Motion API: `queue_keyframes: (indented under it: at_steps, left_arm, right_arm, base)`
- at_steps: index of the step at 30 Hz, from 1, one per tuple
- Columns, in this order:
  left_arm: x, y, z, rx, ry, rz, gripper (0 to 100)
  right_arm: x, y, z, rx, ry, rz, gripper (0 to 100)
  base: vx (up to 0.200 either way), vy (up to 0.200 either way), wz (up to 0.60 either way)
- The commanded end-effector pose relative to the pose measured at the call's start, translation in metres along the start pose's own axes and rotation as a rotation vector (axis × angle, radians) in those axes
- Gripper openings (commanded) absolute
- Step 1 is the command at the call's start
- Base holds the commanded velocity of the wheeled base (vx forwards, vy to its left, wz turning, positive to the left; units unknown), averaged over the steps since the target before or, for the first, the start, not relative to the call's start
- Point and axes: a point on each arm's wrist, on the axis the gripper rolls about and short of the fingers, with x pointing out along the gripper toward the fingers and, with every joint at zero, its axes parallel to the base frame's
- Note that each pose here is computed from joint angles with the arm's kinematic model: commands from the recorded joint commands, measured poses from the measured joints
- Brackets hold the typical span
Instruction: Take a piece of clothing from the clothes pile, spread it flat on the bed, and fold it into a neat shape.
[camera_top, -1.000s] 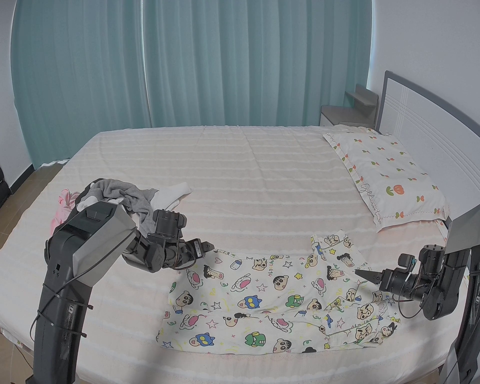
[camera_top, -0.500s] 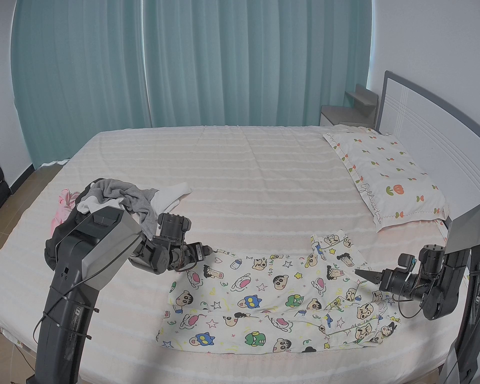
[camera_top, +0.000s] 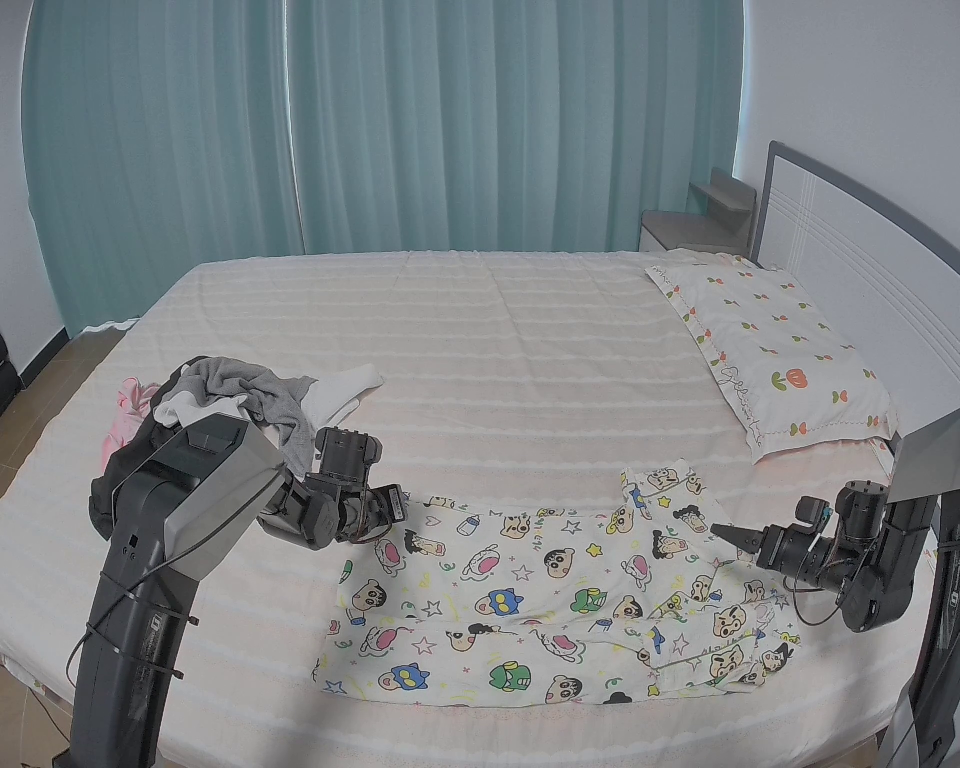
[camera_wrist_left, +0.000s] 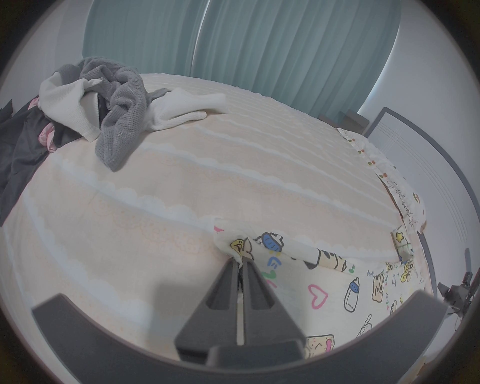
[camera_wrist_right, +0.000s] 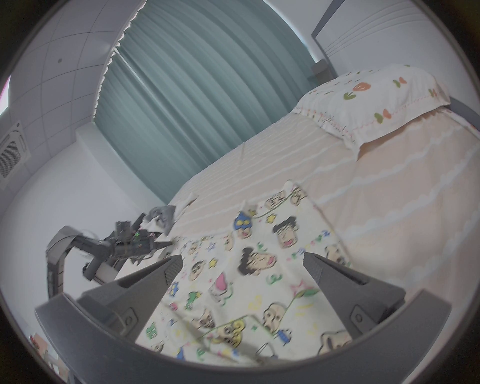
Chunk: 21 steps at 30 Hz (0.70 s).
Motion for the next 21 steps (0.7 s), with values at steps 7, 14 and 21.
queue_keyframes:
  at_steps: [7,14,21]
  left_arm:
    - [-0.009,-0.002,0.010,-0.035,-0.055,0.042,0]
    - [-0.024,-0.001,0.013,-0.039,-0.054,0.054,0]
    - [-0.025,0.006,0.008,-0.042,-0.046,0.101,0]
  right_arm:
    - [0.060,-0.025,0.040,0.045,0.014,-0.115,100]
    - [0.100,-0.040,0.047,0.065,0.063,-0.144,100]
    - [0.119,-0.047,0.048,0.074,0.090,-0.172,100]
  base:
    - [0.000,0.000,0.00]
    - [0.000,0.000,0.00]
    - [0.000,0.000,0.00]
